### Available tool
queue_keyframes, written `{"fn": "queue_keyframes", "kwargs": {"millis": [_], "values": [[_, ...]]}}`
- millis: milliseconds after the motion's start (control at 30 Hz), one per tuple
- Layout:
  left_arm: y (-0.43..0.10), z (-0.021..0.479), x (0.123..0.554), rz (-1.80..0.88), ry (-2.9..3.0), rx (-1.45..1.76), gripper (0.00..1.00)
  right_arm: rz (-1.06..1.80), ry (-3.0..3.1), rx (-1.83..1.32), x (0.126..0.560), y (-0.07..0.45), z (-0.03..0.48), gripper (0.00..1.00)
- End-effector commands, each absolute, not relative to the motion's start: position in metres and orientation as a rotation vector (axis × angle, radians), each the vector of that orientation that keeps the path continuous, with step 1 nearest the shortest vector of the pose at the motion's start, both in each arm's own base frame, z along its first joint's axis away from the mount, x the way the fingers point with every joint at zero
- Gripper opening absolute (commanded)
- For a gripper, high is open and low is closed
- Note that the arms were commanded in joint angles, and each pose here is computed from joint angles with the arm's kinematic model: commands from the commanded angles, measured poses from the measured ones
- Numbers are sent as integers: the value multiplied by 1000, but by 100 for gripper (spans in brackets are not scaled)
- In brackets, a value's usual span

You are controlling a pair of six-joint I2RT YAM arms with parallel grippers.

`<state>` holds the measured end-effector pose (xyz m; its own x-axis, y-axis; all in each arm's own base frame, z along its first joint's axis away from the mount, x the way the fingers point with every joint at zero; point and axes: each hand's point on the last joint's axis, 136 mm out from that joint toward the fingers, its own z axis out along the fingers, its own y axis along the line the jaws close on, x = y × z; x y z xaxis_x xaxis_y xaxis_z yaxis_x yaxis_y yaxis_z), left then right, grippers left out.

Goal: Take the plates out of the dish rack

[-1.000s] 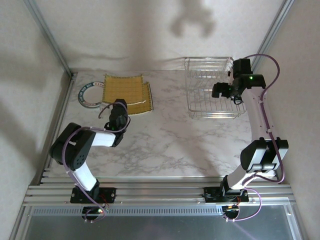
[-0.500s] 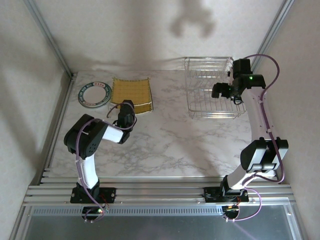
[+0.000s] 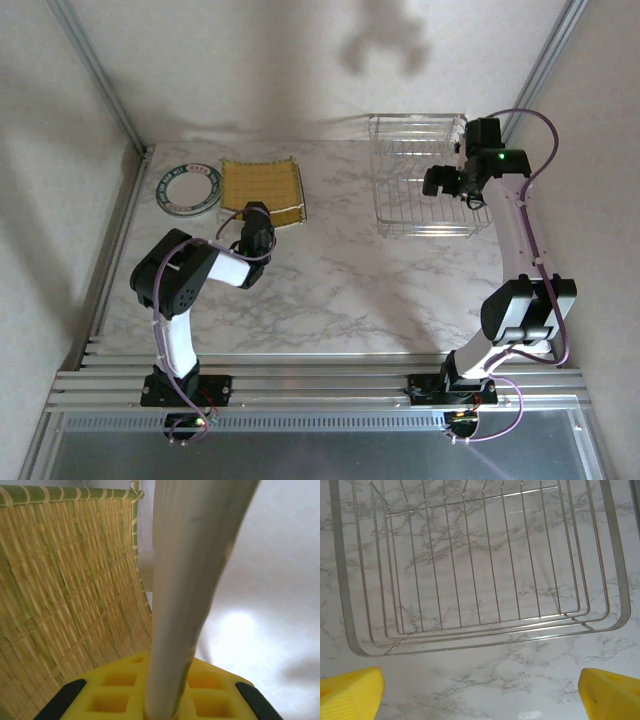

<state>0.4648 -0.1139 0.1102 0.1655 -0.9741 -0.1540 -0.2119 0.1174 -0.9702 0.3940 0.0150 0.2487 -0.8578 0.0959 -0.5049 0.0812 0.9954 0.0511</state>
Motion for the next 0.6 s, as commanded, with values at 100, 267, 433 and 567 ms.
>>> {"fn": "queue_keyframes", "kwargs": {"millis": [100,267,433,567], "values": [[-112,127,471,-899,1177,-1341,0,50,2612,107,394,15,244,99],[-115,121,473,-890,1207,-1335,0,51,2610,107,394,15,245,99],[-116,113,474,-878,1235,-1336,0,54,2611,106,394,16,244,99],[-116,109,474,-874,1254,-1342,0,55,2611,106,394,16,244,99]]}}
